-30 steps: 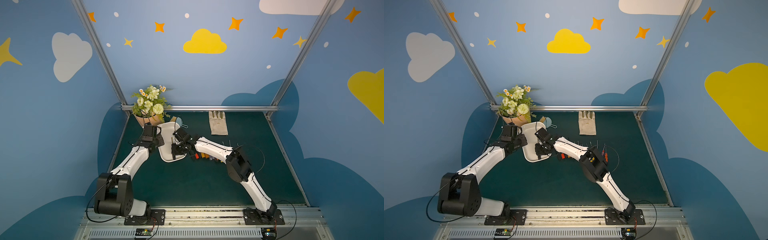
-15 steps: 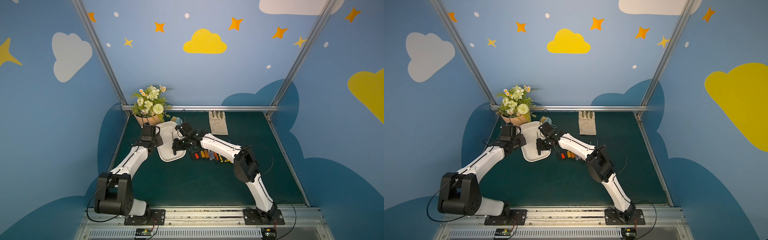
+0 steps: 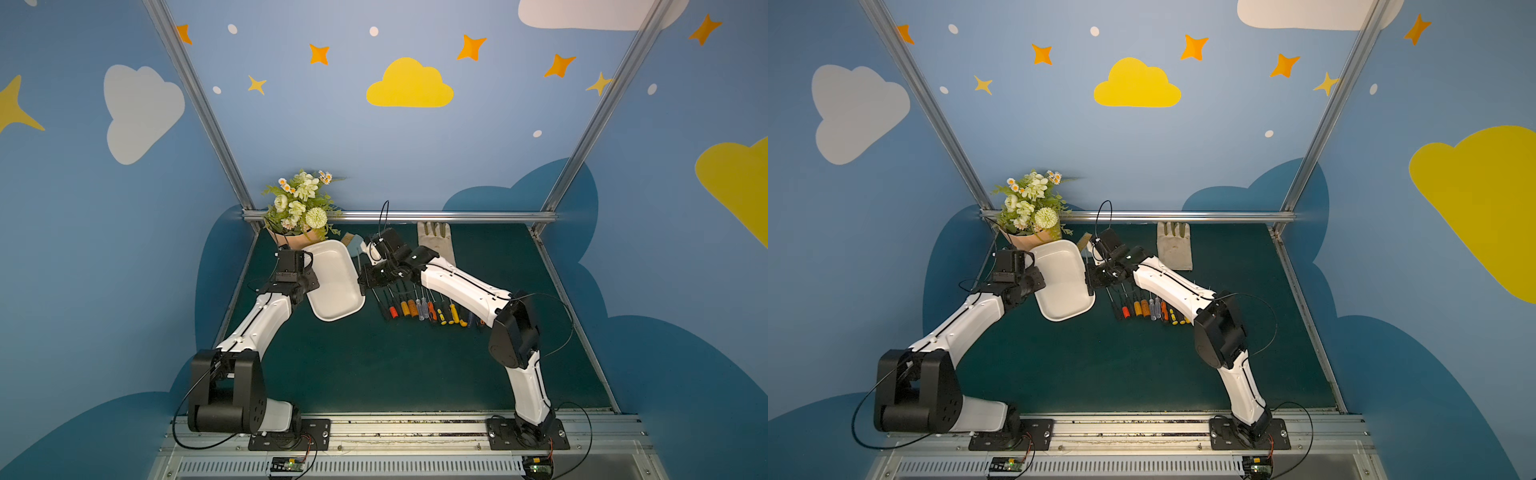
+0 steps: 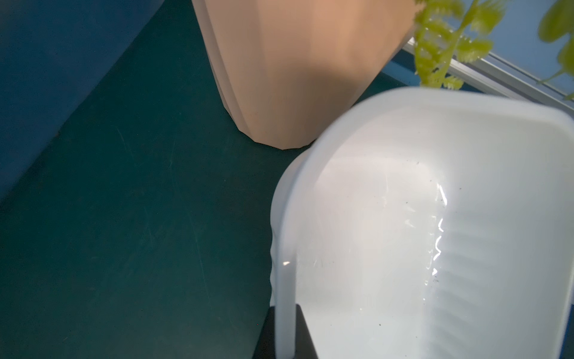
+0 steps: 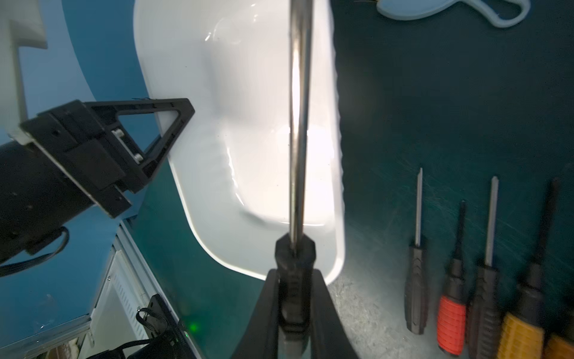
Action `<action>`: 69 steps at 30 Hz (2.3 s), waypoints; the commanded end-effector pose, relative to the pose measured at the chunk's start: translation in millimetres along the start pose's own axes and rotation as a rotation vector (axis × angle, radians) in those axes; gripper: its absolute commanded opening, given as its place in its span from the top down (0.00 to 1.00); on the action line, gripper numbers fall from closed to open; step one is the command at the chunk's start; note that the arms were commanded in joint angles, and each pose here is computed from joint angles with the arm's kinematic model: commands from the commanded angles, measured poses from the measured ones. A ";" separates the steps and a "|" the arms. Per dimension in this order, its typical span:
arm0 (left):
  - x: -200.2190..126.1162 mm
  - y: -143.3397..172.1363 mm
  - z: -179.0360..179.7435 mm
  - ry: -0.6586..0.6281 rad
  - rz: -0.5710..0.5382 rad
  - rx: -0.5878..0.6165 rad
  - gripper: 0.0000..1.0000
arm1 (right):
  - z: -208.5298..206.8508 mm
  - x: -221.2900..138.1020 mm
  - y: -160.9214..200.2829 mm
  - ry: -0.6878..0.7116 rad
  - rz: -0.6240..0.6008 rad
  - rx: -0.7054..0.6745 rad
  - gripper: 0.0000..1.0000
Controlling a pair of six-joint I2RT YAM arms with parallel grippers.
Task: Take out the screwdriver from the storage box
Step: Pick up the screwdriver from the storage box, then place the screwdriver at the center of the board.
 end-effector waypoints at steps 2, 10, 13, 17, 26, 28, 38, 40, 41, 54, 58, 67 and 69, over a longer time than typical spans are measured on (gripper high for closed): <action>-12.8 -15.9 2.5 0.004 -0.067 -0.030 0.98 | -19.0 -9.6 9.2 0.107 0.042 -0.027 1.00; -16.6 -19.8 12.1 -0.011 -0.085 -0.063 0.98 | -43.6 17.1 31.4 0.221 0.200 -0.030 1.00; -17.7 -20.8 15.1 -0.015 -0.090 -0.073 0.98 | -46.3 29.3 35.9 0.225 0.244 -0.034 1.00; -17.9 -21.0 18.0 -0.020 -0.091 -0.083 0.98 | -47.8 48.3 39.8 0.229 0.270 -0.040 1.00; -18.5 -21.2 21.4 -0.027 -0.087 -0.098 0.98 | -51.7 81.3 51.8 0.281 0.341 -0.052 1.00; -18.7 -21.6 21.9 -0.025 -0.087 -0.102 0.98 | -55.4 85.9 53.7 0.296 0.348 -0.046 1.00; -16.7 -21.2 22.7 -0.022 -0.077 -0.115 0.98 | -71.0 100.7 56.2 0.372 0.375 -0.020 1.00; -15.9 -20.4 22.4 -0.018 -0.073 -0.116 0.98 | -74.7 101.0 55.2 0.397 0.369 -0.023 1.00; -15.3 -20.0 22.2 -0.017 -0.070 -0.118 0.98 | -76.7 100.6 55.4 0.413 0.369 -0.025 1.00; -13.4 -19.3 21.5 -0.014 -0.061 -0.121 0.98 | -93.7 101.1 56.2 0.460 0.406 -0.013 1.00; -12.9 -19.0 21.8 -0.015 -0.059 -0.121 0.98 | -92.9 103.1 56.8 0.449 0.423 -0.017 1.00; -13.1 -18.9 21.9 -0.017 -0.059 -0.125 0.98 | -93.2 110.1 62.4 0.424 0.462 0.004 0.84; -13.9 -18.8 22.1 -0.017 -0.060 -0.125 0.98 | -93.3 110.8 62.7 0.424 0.463 0.005 0.82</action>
Point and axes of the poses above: each gripper's point midway between its finger pads, its own x axis out along the fingers, its own z axis along the line the jaws close on, y = z × x, the point moved 8 cm from there along -x, back along the fingers, and after that the axes turned 6 degrees about x, right-handed, at the moved point
